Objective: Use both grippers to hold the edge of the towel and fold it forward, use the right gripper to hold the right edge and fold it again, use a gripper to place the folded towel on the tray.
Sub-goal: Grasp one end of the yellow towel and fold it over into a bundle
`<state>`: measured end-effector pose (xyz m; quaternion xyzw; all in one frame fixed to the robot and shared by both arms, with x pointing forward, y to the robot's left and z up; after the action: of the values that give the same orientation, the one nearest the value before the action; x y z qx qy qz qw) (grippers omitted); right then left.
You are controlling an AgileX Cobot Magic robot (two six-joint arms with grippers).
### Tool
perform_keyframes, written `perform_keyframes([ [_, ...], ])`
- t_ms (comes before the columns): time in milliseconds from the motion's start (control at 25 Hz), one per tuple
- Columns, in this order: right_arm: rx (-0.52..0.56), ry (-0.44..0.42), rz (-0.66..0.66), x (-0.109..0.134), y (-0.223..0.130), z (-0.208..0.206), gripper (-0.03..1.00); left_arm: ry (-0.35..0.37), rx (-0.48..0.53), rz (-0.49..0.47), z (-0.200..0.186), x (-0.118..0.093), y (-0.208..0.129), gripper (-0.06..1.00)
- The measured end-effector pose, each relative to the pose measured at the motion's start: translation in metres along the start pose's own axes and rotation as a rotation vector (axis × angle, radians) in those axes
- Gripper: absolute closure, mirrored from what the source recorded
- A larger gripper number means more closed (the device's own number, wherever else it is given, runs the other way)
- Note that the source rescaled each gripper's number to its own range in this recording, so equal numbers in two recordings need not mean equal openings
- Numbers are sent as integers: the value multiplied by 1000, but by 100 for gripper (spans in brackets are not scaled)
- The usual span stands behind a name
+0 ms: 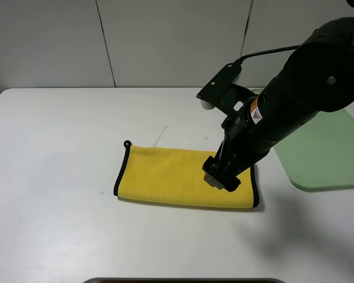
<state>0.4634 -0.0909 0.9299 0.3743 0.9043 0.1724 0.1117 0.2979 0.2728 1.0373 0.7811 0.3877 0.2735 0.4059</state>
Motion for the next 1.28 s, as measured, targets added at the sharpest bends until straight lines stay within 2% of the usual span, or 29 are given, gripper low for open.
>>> perform_keyframes([
  [280,-2,1,1,0,0,0,-3,14,-24,-13,-20,1,-22,-6],
  [560,-7,1,1,0,1,0,-3,66,71,-36,-9,7,-41,-6],
  [1280,-36,4,1,1,5,0,-3,61,72,-46,-7,6,-42,-6],
])
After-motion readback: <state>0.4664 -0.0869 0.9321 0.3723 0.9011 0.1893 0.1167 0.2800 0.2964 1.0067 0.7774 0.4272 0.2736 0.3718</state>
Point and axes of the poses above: a point on each arm's last joint axis where the gripper is mounted, z pointing out along that axis toward the gripper, x along the wrist's bending axis when the last joint is at zero, y = z × x, the point moved 6 cm from there along z, pointing out along that axis toward the gripper, and after that the axes turned 12 degrees about z, right-handed, at the moved point
